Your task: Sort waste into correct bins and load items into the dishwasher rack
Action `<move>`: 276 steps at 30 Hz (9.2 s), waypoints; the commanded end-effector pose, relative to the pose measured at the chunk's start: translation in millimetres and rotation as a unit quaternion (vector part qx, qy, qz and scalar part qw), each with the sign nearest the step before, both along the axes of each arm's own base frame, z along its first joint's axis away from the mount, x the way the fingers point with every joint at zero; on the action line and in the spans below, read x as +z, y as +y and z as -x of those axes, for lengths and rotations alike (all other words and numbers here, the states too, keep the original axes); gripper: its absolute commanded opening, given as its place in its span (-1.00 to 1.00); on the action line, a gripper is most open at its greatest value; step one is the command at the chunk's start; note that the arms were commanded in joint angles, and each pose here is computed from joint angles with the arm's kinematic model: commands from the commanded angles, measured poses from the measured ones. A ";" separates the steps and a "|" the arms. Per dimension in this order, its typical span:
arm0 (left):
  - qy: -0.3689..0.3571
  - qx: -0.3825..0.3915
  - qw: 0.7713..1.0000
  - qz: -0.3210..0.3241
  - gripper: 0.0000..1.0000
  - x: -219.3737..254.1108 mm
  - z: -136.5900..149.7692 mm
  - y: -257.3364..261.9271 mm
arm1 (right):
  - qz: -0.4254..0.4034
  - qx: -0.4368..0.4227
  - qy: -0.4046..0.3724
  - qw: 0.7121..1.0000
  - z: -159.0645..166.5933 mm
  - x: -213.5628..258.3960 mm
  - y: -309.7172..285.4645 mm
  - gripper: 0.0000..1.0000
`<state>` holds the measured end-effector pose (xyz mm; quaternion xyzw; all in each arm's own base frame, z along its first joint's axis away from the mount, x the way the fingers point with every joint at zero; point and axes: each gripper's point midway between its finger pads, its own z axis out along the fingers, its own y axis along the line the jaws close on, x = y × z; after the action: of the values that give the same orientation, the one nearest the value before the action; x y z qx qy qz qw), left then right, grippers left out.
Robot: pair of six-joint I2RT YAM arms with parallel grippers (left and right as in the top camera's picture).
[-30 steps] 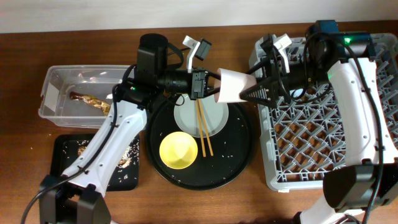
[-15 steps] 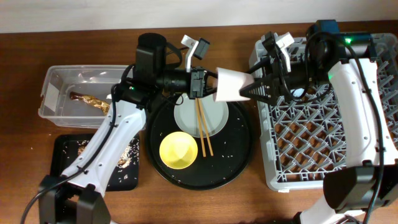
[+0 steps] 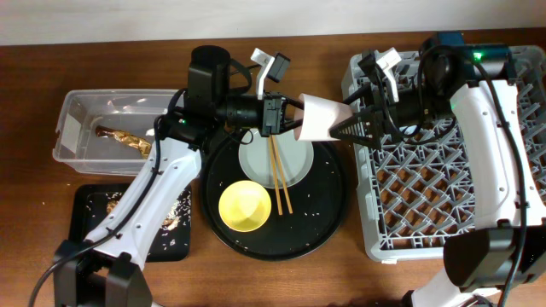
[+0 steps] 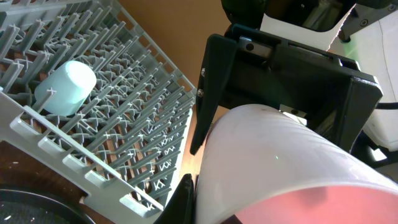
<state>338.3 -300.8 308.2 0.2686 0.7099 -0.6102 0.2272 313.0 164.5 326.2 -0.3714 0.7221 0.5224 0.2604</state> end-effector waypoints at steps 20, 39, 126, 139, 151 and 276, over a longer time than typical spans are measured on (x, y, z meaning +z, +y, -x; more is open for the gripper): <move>-0.016 -0.051 0.997 0.055 -1.00 36.7 13.7 -3.7 | -0.070 0.002 -0.028 0.997 -1.3 29.5 6.5 0.39; -0.016 -0.053 0.997 0.055 -1.00 37.0 14.5 -3.7 | -0.087 0.006 -0.030 0.996 -0.5 35.3 9.8 0.40; 0.080 0.362 0.856 -0.360 -0.04 -117.3 -56.2 155.6 | 0.390 -0.438 0.320 0.744 -33.3 -165.8 -196.4 0.66; 0.187 0.530 0.710 -0.425 0.99 -122.5 -31.8 333.0 | 0.402 -0.270 0.174 0.858 -36.4 -145.7 -2.5 0.17; 0.199 0.544 0.698 -0.421 0.99 -123.1 -28.9 348.9 | 0.480 -0.283 0.073 0.827 -39.3 -202.3 65.0 -0.08; 0.198 0.544 0.698 -0.421 0.99 -123.1 -29.0 348.9 | 0.481 -0.379 0.228 0.757 -73.4 -196.1 -118.5 -0.62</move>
<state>368.4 45.7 180.8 -0.2270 0.9443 -0.0621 0.2302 385.4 29.8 120.5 0.0029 0.9988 -0.0082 0.0481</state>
